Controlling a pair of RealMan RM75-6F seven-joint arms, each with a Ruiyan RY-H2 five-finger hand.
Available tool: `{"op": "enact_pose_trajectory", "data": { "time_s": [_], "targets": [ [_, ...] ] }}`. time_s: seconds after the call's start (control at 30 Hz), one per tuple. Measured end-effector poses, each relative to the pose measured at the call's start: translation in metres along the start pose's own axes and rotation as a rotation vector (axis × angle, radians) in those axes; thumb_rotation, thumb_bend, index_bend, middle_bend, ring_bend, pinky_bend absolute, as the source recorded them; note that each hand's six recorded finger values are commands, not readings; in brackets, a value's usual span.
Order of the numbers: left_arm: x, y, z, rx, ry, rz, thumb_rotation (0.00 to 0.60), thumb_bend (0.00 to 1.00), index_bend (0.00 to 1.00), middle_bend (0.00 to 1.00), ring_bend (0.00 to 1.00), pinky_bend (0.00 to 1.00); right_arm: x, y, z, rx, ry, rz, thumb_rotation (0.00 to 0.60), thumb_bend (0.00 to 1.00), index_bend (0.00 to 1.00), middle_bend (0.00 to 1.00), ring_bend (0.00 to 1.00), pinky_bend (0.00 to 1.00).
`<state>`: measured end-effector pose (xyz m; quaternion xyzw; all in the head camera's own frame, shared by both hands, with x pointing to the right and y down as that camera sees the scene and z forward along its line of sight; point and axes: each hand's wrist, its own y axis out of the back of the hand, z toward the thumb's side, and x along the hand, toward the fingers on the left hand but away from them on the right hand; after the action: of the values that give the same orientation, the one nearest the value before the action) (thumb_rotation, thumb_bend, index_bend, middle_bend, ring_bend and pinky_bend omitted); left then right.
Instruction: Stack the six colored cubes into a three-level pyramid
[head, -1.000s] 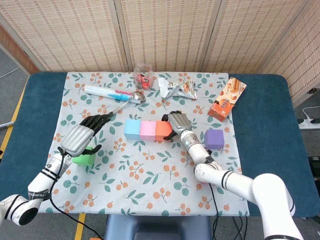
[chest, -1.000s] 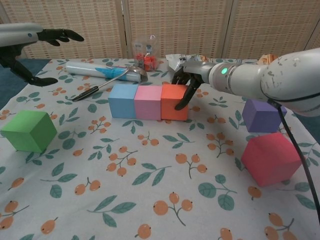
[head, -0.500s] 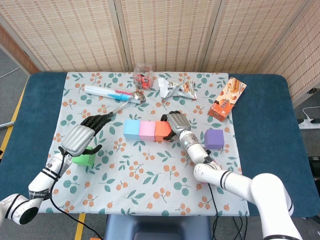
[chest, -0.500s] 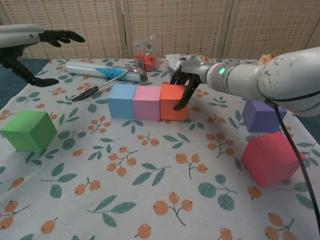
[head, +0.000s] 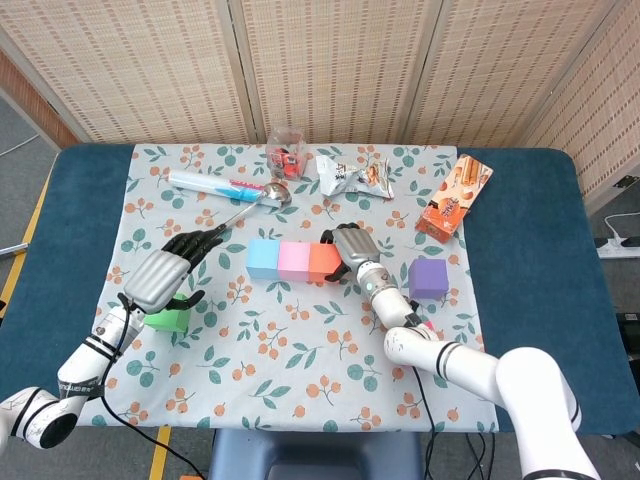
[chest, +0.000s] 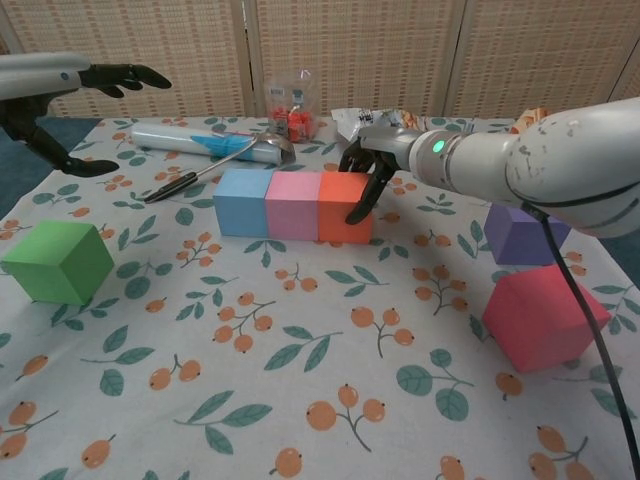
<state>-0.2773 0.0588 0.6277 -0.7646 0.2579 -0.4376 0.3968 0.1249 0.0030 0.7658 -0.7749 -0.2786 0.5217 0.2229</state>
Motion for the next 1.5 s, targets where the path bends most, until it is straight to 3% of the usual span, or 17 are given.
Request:
{"op": "enact_pose_trajectory", "data": {
  "time_s": [0.23,0.47,0.73,0.87,1.03,1.27,1.5],
  "targets": [
    [0.000,-0.001,-0.001,-0.002,0.000,-0.004,0.600,0.36,0.04,0.00,0.00,0.10,-0.001,-0.001,-0.001,0.000,-0.006,0.002,0.600,0.24,0.50,0.46,0.25,0.23],
    [0.001,-0.001,0.000,-0.002,-0.004,-0.001,0.600,0.36,0.04,0.00,0.00,0.10,0.001,-0.002,-0.001,0.003,-0.003,0.015,0.600,0.24,0.24,0.35,0.19,0.20],
    [0.002,-0.002,0.002,-0.003,-0.009,-0.003,0.600,0.36,0.04,0.00,0.00,0.10,0.002,-0.004,-0.003,0.004,0.001,0.021,0.600,0.24,0.10,0.27,0.15,0.17],
    [0.003,-0.002,0.002,0.002,-0.010,-0.005,0.600,0.36,0.04,0.00,0.00,0.10,0.005,-0.003,-0.002,0.007,0.012,0.029,0.600,0.15,0.00,0.16,0.08,0.13],
    [0.002,0.000,-0.001,0.008,-0.003,-0.007,0.600,0.36,0.04,0.00,0.00,0.10,0.016,0.006,-0.001,0.003,0.035,0.031,0.600,0.03,0.00,0.04,0.00,0.09],
    [-0.009,0.002,-0.017,0.007,0.043,-0.011,0.600,0.36,0.04,0.00,0.00,0.10,0.052,0.046,-0.017,0.000,0.055,-0.042,0.600,0.02,0.00,0.02,0.00,0.09],
    [-0.036,0.001,-0.048,-0.035,0.131,-0.010,0.600,0.36,0.10,0.05,0.04,0.10,0.127,0.108,-0.078,0.036,0.010,-0.213,0.600,0.02,0.00,0.04,0.00,0.09]
  ]
}}
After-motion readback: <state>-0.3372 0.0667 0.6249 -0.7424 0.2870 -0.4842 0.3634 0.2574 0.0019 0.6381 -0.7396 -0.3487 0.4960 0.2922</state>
